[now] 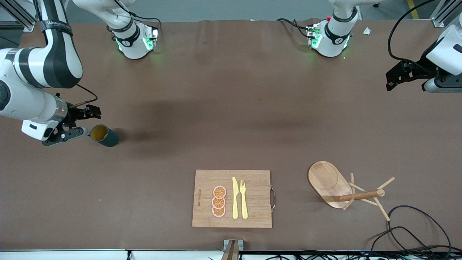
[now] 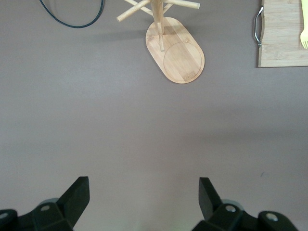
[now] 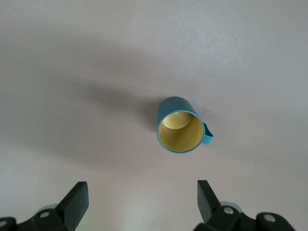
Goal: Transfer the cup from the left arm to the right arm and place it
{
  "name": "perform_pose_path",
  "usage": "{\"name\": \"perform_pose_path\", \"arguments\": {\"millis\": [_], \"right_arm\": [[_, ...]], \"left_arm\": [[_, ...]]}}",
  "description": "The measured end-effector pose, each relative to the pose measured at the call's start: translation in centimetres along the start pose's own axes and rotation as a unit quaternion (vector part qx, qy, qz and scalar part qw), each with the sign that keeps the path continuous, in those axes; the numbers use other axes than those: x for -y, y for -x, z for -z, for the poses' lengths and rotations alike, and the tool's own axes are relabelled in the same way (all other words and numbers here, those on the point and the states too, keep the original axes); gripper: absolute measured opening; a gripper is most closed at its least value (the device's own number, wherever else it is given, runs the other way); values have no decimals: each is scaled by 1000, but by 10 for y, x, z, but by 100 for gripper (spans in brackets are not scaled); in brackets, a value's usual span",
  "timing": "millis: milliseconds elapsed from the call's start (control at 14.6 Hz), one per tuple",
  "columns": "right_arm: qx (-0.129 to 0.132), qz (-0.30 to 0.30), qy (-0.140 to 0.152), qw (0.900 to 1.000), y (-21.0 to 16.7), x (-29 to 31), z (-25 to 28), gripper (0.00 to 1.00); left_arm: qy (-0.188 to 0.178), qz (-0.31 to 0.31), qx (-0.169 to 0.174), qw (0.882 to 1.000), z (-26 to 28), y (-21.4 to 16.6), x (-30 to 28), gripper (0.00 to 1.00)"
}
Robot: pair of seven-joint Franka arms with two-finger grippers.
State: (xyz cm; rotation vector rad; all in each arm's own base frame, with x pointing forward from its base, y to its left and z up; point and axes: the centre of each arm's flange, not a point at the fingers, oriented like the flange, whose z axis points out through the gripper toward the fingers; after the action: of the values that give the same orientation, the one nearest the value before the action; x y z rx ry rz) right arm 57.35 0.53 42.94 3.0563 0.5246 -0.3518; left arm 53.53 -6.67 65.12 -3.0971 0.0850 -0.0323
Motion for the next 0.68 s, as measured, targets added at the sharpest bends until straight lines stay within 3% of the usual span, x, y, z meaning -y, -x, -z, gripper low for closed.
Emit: {"name": "perform_pose_path", "arguments": {"millis": [137, 342, 685], "right_arm": [[0, 0, 0, 1000, 0, 0, 0, 100], [13, -87, -4, 996, 3, -3, 45, 100], [-2, -70, -2, 998, 1, -11, 65, 100]], "left_arm": [[0, 0, 1, 1000, -1, -1, 0, 100], [0, 0, 3, 1000, -3, -2, 1, 100], [0, 1, 4, 1000, -5, -3, 1, 100]]}}
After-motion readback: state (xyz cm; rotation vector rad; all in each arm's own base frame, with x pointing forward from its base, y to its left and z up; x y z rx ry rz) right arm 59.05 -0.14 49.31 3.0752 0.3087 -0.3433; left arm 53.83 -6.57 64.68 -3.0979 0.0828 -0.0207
